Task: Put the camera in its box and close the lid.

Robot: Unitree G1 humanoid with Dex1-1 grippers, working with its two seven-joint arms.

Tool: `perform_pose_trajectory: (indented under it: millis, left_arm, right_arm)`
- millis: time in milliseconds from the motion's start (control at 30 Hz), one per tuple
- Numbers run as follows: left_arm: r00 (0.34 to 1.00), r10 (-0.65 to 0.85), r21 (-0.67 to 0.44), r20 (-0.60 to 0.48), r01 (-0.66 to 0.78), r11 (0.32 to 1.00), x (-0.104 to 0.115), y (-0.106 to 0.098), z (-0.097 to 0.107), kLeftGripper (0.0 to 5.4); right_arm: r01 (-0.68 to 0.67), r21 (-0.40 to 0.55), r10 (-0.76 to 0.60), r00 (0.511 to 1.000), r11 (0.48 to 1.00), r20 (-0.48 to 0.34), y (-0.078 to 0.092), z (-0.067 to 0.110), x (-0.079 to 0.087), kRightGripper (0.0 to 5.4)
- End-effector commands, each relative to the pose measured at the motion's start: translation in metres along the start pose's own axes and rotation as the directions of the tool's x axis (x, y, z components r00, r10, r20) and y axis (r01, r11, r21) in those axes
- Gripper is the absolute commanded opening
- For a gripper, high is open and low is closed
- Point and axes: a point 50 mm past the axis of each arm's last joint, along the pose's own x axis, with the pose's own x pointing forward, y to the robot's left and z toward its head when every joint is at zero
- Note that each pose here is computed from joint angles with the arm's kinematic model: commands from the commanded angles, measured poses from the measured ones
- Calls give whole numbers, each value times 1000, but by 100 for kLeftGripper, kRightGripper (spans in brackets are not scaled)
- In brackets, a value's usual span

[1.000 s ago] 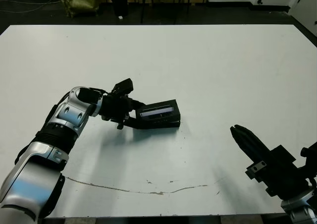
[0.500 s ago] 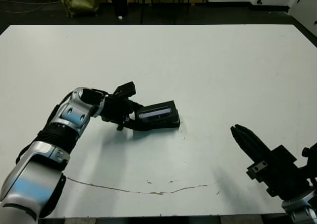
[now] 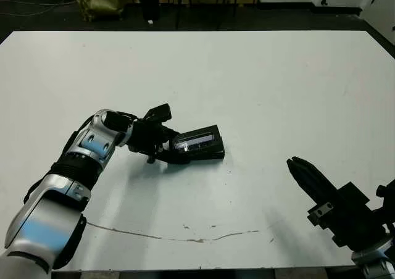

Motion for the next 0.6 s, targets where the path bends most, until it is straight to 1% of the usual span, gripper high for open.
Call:
perform_pose_trajectory:
  millis: [33,233,433,500,600]
  left_arm:
    - [1000,-4,10,-31,4,1000,1,1,0,242]
    - [999,-21,36,-42,22,999,6,2,6,242]
    - [997,-36,59,-71,40,997,11,4,13,242]
    - [996,-46,56,-72,50,997,13,4,15,242]
    - [995,-53,80,-89,60,995,16,4,18,242]
  right_arm:
    - [21,-11,-21,1000,1000,-16,-3,-2,-3,0]
    - [30,-2,-30,999,1000,-26,-2,-1,-4,0]
    - [27,-29,-28,999,999,-28,0,-1,-5,0]
    - [29,-24,-29,999,999,-30,0,-1,-6,0]
    - [31,-11,-31,999,999,-23,1,-1,-7,0]
